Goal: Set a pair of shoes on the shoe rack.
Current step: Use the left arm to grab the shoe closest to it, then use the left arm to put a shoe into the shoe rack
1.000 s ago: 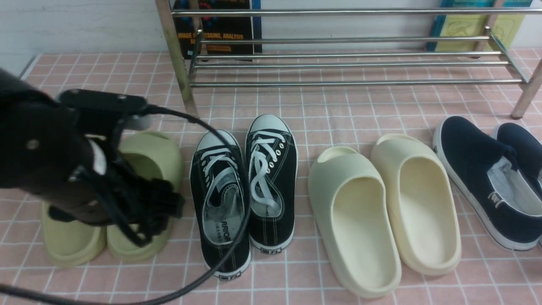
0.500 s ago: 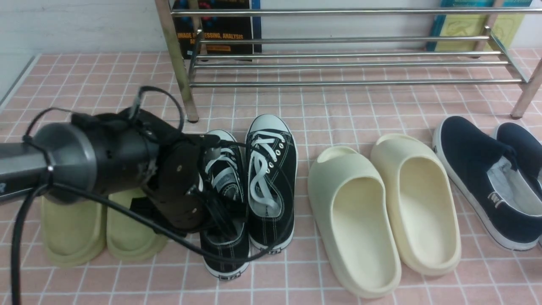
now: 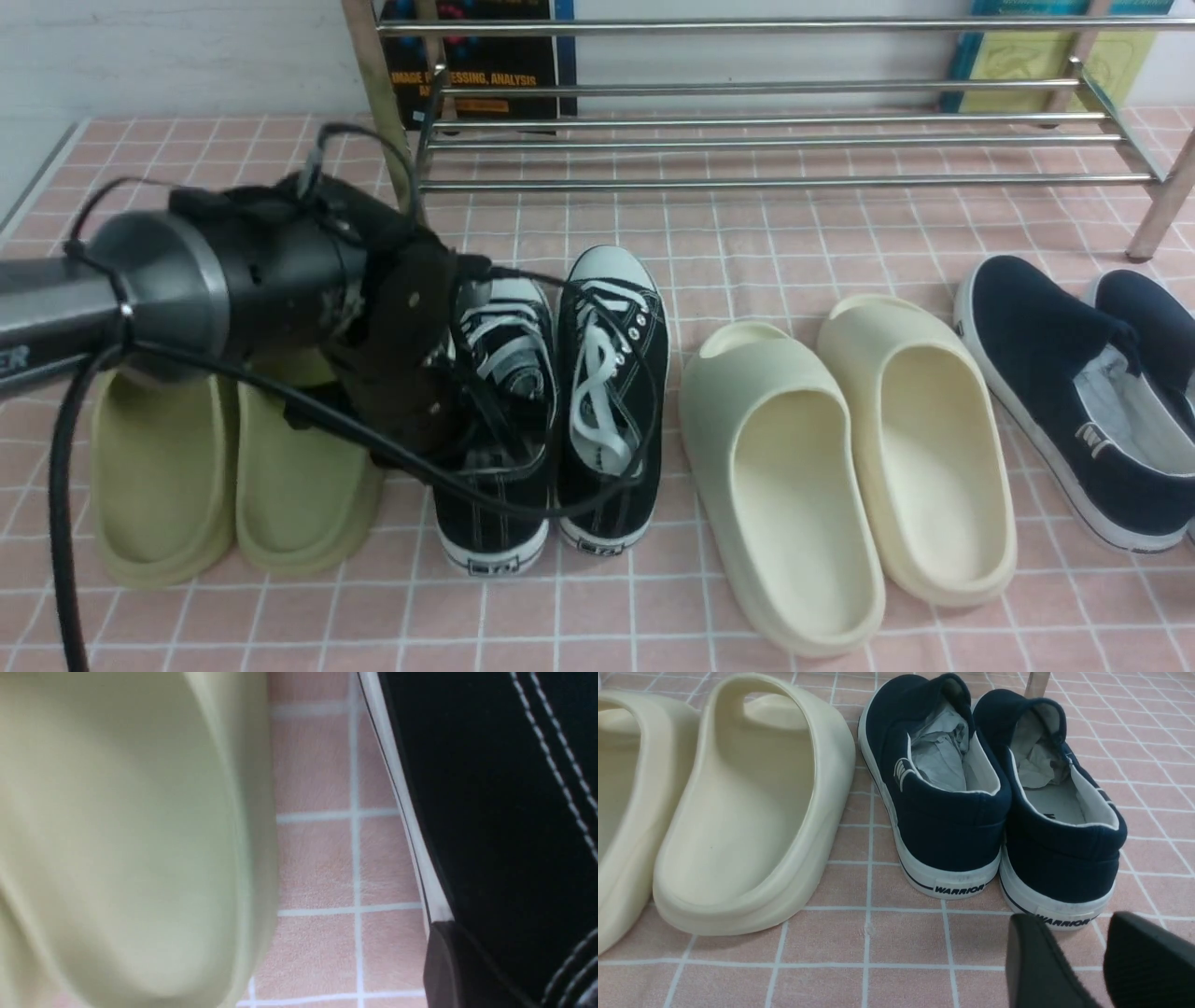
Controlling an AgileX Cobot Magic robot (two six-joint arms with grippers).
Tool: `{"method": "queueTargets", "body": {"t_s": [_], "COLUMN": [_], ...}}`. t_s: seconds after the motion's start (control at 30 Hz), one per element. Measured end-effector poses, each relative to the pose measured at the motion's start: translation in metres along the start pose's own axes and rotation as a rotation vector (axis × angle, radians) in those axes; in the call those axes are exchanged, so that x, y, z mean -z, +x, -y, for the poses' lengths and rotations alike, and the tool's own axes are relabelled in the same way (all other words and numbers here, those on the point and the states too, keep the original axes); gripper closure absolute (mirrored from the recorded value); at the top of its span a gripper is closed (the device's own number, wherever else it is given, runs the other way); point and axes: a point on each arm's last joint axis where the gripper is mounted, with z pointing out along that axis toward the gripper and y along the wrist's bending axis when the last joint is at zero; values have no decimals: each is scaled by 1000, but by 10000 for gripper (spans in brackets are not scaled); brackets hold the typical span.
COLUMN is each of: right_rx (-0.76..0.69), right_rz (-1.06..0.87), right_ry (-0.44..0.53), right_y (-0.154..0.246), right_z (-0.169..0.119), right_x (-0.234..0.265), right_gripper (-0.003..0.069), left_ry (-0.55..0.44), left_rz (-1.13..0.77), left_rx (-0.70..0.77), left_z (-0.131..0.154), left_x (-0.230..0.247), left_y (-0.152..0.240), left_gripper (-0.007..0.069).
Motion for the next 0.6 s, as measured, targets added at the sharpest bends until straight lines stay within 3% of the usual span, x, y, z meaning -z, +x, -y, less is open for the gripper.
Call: {"method": "queueTargets", "body": {"t_s": [0.23,0.6], "right_rx": [0,0], "right_rz": [0,0], "right_ry": [0,0], "right_y": [0,0], "right_z": [0,0], "right_x": [0,0], "right_gripper": [419,419], "left_ry": [119,169], "left_rz": [178,225], "left_rx": [19,168], "left_z": [-16,-62], "left_x": [56,24], "left_y": [-55,-101], "left_gripper": [596,596]}}
